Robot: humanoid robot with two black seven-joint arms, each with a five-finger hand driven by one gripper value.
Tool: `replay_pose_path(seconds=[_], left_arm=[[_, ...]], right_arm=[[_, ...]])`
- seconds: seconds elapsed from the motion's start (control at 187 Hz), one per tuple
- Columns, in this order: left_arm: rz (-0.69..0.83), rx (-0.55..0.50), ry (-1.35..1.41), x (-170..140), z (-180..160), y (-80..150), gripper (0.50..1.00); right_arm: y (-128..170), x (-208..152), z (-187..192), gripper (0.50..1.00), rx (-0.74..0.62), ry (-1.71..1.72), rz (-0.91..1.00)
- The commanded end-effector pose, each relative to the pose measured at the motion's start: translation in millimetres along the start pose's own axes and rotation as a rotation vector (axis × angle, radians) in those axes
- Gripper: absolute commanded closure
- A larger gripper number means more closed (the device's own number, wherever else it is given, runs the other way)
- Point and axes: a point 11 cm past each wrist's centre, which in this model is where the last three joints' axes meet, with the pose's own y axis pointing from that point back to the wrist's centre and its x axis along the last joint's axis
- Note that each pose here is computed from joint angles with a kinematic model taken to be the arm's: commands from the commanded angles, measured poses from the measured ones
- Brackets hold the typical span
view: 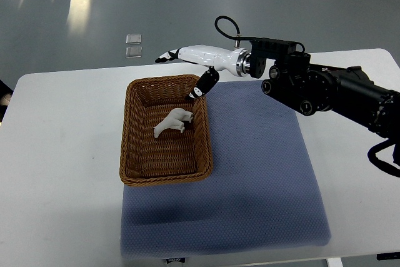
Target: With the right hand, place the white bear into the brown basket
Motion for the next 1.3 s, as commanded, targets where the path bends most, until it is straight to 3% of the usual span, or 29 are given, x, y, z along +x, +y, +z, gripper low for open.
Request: replay_pose_path(seconds=[0.0, 0.289, 0.589, 0.717, 1.295], left_arm=[[0.001, 0.000, 0.002, 0, 0, 0, 0.500], [-0.001, 0.000, 0.000, 0, 0, 0, 0.500], [-0.001, -0.001, 0.001, 0, 1, 0, 0.500], [0.001, -0.001, 0.000, 0, 1, 0, 0.500], [0.002, -0.002, 0.001, 1, 1, 0, 0.500]], right_arm=[[19, 15, 21, 0.609, -0.029, -0.126, 0.117], [76, 7, 95, 0.609, -0.161, -0.672, 0.473], [120, -15, 142, 0.607, -0.209, -1.167, 0.773], [127, -22, 149, 0.587, -0.201, -1.293, 0.839], [138, -47, 161, 0.585, -0.197, -1.496, 0.946]])
